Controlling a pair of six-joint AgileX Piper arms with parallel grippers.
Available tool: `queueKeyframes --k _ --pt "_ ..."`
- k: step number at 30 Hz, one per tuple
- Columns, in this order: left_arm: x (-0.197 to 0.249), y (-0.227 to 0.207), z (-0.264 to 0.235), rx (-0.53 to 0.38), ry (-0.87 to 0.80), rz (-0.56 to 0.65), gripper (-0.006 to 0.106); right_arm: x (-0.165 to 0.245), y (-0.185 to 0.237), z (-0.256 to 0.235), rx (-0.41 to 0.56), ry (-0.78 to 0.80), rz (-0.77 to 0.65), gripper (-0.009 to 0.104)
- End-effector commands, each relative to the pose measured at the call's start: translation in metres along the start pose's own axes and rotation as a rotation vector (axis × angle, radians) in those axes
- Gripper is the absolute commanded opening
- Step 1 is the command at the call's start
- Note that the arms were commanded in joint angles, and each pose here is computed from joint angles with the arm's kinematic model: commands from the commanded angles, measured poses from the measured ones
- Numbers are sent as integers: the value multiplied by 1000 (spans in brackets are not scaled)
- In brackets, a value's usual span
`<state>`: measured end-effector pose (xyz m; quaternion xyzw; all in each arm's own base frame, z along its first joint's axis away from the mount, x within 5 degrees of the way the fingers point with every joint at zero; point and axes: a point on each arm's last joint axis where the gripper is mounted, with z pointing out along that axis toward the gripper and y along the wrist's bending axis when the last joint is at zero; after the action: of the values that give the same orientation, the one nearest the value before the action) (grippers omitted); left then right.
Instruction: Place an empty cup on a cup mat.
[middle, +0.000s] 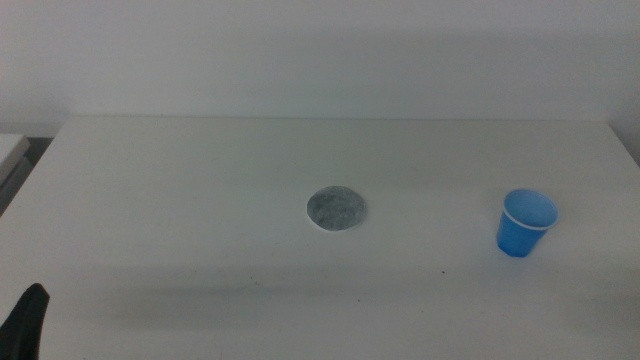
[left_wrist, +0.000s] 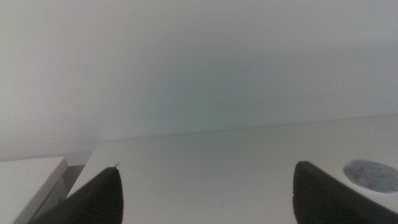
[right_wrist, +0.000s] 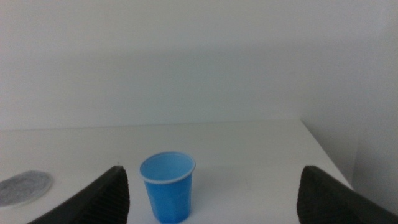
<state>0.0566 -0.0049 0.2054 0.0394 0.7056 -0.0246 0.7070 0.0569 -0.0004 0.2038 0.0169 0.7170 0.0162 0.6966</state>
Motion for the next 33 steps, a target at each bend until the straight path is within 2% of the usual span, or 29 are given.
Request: queueKeyframes --k 1,5,7,14,16,21,29,33 --pt "-1 0 0 4 -16 -10 94 1 0 3 8 32 3 91" --pt "-1 0 0 4 -16 -10 94 -25 1 21 13 109 71 91" --pt "-1 0 0 4 -16 -10 94 -48 2 39 26 198 80 91" --pt "-1 0 0 4 -16 -10 94 -119 5 115 106 739 146 91" --pt "-1 0 0 4 -16 -10 94 -133 6 136 120 847 152 91" --pt "-1 0 0 4 -16 -10 94 -153 10 186 108 867 192 91" --pt "-1 0 0 4 -16 -10 94 -153 11 232 94 845 172 91" --pt "-1 0 0 4 -16 -10 94 -138 7 262 120 970 191 91"
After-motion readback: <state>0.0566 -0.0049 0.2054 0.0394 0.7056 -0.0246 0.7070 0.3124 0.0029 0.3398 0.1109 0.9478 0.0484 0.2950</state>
